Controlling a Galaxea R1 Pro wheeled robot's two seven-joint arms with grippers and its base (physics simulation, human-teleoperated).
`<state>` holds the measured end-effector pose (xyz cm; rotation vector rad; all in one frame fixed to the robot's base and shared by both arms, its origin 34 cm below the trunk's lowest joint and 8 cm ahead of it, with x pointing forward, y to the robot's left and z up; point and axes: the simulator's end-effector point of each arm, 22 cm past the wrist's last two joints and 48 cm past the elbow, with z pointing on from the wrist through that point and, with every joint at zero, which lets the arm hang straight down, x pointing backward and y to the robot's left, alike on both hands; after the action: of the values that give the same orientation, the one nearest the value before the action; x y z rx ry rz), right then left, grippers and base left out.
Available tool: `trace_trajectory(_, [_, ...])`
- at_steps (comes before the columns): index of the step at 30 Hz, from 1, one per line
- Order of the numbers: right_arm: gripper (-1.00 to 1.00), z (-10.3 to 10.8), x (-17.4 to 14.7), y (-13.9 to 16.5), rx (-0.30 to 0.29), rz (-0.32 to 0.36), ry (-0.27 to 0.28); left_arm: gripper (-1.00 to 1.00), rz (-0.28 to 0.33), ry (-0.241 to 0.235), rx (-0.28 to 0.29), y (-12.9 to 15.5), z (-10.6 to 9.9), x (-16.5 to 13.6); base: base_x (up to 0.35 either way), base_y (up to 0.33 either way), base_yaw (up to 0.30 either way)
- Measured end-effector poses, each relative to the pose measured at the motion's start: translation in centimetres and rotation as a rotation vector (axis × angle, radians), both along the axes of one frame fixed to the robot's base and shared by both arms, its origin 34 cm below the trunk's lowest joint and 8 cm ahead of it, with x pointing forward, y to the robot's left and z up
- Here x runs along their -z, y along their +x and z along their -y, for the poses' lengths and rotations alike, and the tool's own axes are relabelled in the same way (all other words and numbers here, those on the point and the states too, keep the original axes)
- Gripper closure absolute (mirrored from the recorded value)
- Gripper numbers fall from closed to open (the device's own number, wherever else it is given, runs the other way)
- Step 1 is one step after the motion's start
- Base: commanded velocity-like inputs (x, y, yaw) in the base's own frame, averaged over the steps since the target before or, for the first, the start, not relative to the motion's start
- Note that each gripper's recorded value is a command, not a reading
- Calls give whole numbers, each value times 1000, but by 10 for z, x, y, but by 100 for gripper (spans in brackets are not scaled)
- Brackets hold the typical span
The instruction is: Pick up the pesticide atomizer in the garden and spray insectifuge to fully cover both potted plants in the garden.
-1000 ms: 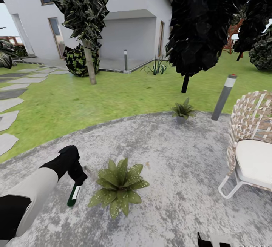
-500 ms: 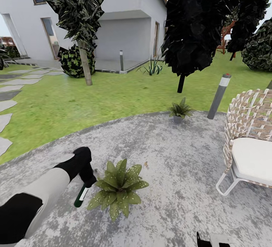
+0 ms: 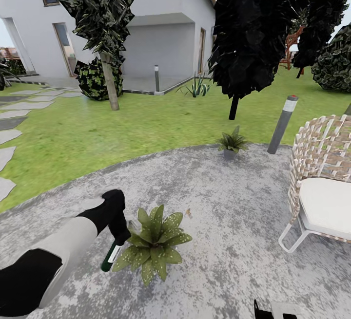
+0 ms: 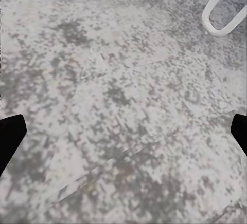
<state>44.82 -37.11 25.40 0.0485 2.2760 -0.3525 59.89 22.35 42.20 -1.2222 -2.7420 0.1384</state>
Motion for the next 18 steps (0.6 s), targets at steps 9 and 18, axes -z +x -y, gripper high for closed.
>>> trace_trajectory(9, [-100,-1,0,0,0,0,1,100,-6,-10,27,-4,18,2,144,0,-17])
trace_trajectory(18, [-100,-1,0,1,0,2,1,100,-4,-9,34,-4,17,1,-31,0,-127])
